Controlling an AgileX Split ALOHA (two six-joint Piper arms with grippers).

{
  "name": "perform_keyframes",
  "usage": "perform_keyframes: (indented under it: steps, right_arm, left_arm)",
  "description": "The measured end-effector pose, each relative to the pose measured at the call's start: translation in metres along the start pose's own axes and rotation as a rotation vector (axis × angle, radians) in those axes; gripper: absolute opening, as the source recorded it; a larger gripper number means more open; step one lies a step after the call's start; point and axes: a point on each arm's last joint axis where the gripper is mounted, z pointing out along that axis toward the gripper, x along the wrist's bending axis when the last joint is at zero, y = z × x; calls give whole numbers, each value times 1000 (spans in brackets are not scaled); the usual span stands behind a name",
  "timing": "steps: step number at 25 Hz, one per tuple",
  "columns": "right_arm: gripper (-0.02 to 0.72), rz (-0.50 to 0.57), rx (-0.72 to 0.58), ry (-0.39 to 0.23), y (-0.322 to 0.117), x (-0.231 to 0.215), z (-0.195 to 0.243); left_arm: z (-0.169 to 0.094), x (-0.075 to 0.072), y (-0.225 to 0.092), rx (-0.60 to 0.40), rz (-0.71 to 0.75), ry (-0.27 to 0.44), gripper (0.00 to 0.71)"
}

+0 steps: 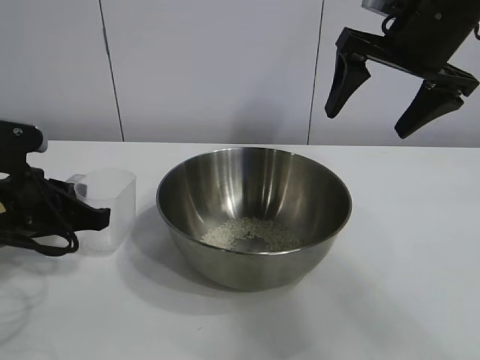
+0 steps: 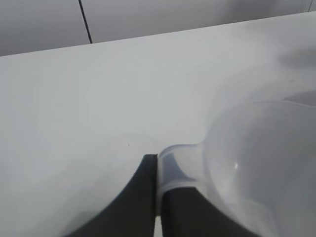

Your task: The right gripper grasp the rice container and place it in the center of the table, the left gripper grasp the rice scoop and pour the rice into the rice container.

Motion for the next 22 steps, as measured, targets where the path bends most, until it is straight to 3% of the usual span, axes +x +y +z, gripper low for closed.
perform_keyframes:
  steps: [6,8,14,22]
  right_arm:
    - [694,0,3,0,0,0,0]
    - [694,0,6,1,-1,0,0]
    - [694,0,9,1,-1,0,0]
    - [694,0,15,2,-1,0,0]
  left_arm:
    - [2,0,-4,9,0,0,27]
    - [2,0,-4,7,0,0,92]
    - [-2,-2,-6,14,11,-21,423]
    - [-33,1,-25,113,44,-29,549]
